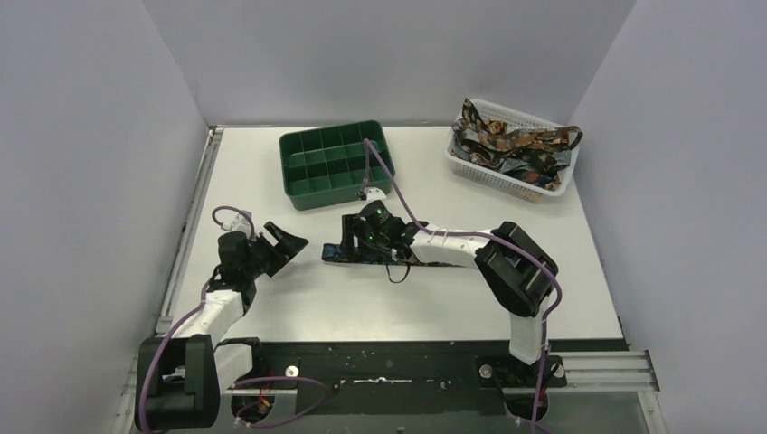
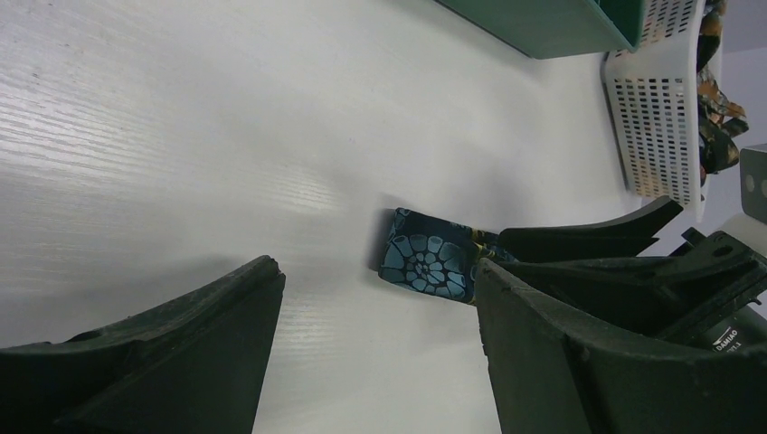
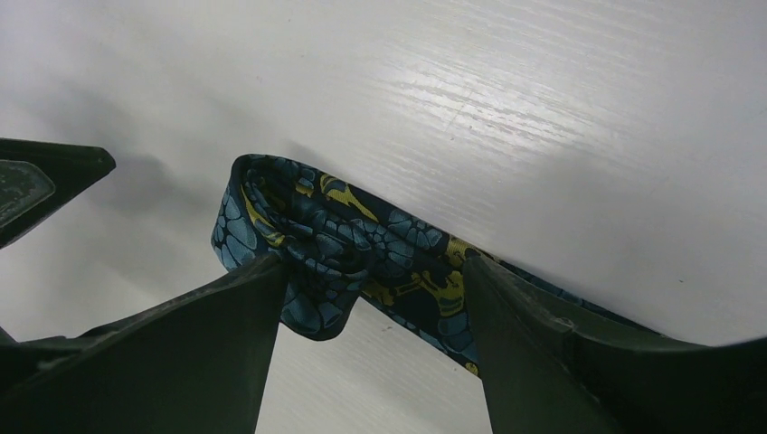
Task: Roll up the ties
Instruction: Roll the tie at the center of the board.
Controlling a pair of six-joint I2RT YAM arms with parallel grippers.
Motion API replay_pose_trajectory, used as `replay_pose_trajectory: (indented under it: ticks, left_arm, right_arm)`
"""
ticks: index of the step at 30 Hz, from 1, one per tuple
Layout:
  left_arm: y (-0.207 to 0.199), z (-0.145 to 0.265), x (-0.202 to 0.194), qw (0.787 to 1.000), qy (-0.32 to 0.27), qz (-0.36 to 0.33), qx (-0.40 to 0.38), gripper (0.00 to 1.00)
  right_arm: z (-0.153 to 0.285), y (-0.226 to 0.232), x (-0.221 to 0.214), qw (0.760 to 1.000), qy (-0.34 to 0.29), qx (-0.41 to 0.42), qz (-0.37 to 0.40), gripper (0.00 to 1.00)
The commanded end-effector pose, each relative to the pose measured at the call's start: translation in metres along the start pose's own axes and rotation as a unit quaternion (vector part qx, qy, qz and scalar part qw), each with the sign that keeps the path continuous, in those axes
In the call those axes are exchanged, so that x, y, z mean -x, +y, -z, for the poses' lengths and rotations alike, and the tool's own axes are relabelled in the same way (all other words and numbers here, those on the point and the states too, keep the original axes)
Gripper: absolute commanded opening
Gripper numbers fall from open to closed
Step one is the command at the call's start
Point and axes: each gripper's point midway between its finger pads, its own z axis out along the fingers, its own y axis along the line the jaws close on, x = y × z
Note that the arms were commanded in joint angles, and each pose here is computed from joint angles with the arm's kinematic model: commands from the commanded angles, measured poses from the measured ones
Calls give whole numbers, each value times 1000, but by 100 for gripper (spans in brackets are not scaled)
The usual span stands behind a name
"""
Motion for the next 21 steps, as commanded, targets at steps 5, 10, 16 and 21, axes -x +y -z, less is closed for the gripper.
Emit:
replay_pose_trajectory:
  ticks: [5,10,16,21]
  left_arm:
    - [-13,0,12,999,-12,-23,-24,75]
    - [-15,0,12,999,-12,-24,-27,75]
    - [-20,-1,7,998,-5,-36,-42,75]
    - [-34,-10,-11,996,25,-67,-59,75]
  right_arm:
    - [18,30,20,998,-29,53,21,78]
    - [20,23,18,999,-24,37,27,73]
    - [2,4,-1,1000,10,2,22,62]
    - [-2,-11,-5,999,15,-27,23,54]
